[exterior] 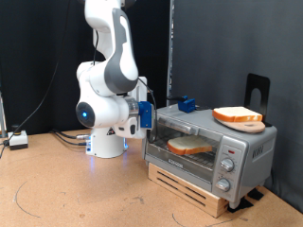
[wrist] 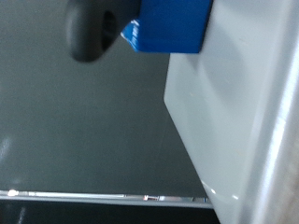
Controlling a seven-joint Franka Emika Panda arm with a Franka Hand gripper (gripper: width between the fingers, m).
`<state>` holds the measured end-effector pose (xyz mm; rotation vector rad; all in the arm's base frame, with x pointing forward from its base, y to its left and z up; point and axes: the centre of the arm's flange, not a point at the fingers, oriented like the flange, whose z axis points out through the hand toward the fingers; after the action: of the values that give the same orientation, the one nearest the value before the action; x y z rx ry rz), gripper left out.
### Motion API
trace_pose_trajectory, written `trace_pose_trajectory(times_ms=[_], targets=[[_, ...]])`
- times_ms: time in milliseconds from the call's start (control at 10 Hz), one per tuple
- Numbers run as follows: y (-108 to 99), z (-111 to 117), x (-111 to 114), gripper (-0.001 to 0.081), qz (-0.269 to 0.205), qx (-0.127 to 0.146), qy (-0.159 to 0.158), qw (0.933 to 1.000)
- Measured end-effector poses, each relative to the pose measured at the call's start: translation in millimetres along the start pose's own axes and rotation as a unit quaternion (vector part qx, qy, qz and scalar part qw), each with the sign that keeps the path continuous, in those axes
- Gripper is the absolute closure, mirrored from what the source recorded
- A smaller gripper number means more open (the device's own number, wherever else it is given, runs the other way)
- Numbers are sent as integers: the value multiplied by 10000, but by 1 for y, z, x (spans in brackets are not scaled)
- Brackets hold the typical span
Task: Make a piece of toast with the oven
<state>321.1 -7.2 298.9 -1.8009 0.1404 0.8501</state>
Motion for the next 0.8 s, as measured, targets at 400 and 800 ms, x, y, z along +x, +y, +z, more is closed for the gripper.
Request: trace_pose_trajectory(times_ms=[400,800], targets=[[0,-15,-5,-3,242,-230,888,9955],[20,-64,-12,-3,570,-332,1408,9878]])
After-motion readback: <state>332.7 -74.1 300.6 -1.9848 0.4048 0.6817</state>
